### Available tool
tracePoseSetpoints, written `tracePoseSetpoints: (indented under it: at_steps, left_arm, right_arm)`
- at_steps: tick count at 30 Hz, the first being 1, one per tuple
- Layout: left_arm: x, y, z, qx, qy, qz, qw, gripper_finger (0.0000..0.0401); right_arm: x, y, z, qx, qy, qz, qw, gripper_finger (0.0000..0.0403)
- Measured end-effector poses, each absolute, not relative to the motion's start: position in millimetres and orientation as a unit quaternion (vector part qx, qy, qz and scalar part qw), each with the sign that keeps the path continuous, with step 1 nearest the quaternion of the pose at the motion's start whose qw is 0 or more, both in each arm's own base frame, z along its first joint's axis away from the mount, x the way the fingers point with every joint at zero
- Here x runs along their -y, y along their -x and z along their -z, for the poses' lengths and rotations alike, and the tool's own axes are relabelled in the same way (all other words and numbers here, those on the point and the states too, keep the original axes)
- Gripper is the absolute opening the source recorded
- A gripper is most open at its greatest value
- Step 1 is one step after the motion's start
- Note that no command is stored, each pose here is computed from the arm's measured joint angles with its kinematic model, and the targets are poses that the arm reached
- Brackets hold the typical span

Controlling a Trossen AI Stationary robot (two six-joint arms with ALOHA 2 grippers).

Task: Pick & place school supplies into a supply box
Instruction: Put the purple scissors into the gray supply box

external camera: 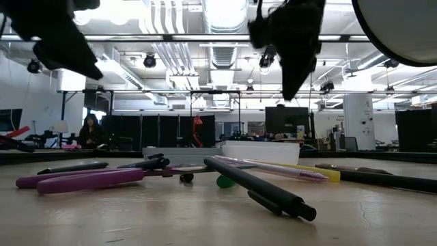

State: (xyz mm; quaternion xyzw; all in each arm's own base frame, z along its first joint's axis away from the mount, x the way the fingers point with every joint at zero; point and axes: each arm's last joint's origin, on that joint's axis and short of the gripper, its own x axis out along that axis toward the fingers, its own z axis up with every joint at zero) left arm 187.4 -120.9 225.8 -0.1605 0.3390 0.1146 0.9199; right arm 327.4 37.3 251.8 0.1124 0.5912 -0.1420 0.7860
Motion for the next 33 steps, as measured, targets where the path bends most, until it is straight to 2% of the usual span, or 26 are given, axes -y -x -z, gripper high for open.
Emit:
tracePoseSetpoints:
  at_steps: [7,15,20,26,33]
  left_arm:
    - [162.7,-221.3,-210.2,-0.371,0.170,-0.135,0.903,0.0169]
    - [198.1,-266.2,-195.0,-0.433,0.101,-0.165,0.880,0.0169]
    - [206.1,-272.5,-176.4,-0.485,0.091,-0.155,0.856,0.0160]
    - [204.8,-272.6,-169.1,-0.486,0.073,-0.140,0.859,0.0130]
    - [204.5,-272.6,-160.2,-0.493,0.046,-0.089,0.864,0.0125]
  right_arm:
    - [-51.3,-307.3,-283.4,-0.529,-0.053,0.170,0.830,0.0125]
    - [-50.8,-301.3,-289.8,-0.517,-0.050,0.173,0.837,0.0125]
    - [-53.4,-298.1,-279.8,-0.530,-0.044,0.173,0.829,0.0125]
    - [-56.7,-292.8,-266.5,-0.547,-0.043,0.178,0.817,0.0125]
    - [-57.0,-289.1,-256.4,-0.559,-0.038,0.180,0.809,0.0125]
